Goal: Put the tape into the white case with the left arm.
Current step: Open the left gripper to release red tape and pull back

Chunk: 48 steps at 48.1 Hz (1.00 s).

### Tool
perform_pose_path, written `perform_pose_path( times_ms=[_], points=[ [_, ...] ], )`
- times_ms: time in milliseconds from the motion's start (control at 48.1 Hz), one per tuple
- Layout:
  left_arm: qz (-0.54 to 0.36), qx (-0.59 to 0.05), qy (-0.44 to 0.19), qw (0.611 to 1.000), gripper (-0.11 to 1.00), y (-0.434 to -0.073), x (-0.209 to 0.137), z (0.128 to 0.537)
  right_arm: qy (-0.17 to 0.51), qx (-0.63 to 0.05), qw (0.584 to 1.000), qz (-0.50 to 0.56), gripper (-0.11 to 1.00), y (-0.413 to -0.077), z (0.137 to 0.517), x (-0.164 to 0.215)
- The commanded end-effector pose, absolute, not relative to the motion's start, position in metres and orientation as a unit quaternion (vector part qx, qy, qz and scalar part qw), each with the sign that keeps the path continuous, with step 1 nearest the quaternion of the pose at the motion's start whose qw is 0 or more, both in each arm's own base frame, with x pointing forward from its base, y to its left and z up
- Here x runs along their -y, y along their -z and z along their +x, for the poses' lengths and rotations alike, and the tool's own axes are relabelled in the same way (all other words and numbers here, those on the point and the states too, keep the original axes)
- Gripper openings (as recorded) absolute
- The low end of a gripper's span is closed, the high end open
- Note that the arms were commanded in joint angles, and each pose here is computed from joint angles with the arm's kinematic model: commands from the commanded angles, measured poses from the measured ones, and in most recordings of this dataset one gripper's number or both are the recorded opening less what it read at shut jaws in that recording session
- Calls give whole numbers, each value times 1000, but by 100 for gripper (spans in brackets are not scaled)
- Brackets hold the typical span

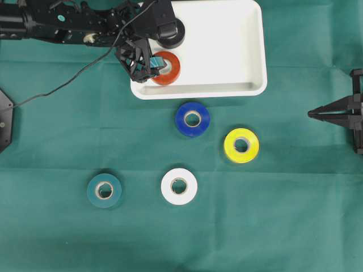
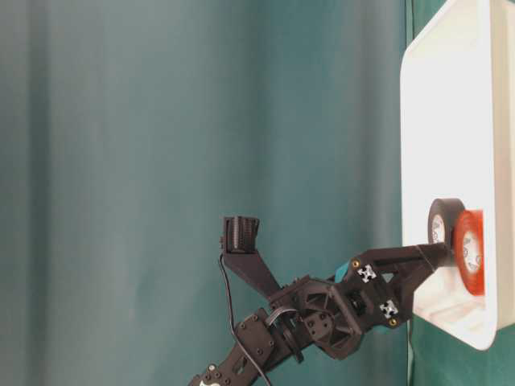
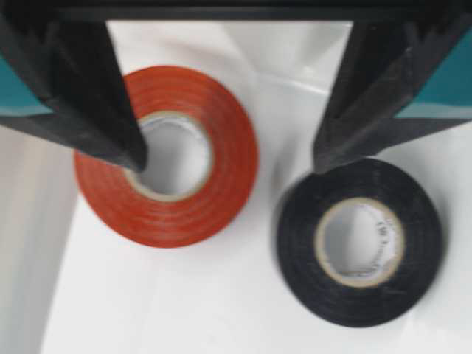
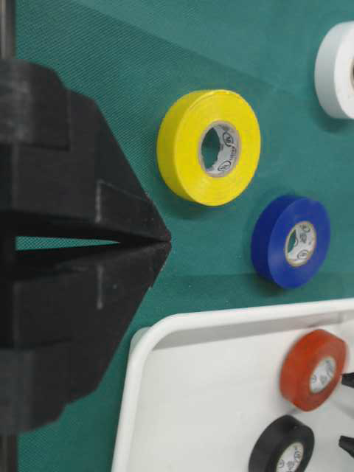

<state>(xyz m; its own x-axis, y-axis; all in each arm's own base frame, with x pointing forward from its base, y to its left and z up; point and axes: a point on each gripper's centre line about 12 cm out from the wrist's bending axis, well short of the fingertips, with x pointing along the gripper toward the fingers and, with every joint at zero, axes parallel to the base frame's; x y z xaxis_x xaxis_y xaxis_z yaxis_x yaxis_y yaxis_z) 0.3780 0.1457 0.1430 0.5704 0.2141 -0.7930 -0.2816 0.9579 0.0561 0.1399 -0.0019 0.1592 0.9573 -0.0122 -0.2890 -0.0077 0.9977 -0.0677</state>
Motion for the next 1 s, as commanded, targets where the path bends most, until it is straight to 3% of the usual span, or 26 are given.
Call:
perform_pose_path(
  times_ms=[0,270,645,978],
  points=[
    [-35,-426,-144,892,94,-155,-148,380,2,-142,989,-34,-9,-162,142,2],
    [-31,-420,-134,897,94,-164,-135,375,2,-142,989,-34,-9,-162,142,2],
    [-2,-387,-84,918,94,-197,-79,344,2,-142,989,-34,-9,-163,142,2],
    [15,-375,-43,926,94,-206,-42,318,2,-142,989,-34,-9,-162,142,2]
  ],
)
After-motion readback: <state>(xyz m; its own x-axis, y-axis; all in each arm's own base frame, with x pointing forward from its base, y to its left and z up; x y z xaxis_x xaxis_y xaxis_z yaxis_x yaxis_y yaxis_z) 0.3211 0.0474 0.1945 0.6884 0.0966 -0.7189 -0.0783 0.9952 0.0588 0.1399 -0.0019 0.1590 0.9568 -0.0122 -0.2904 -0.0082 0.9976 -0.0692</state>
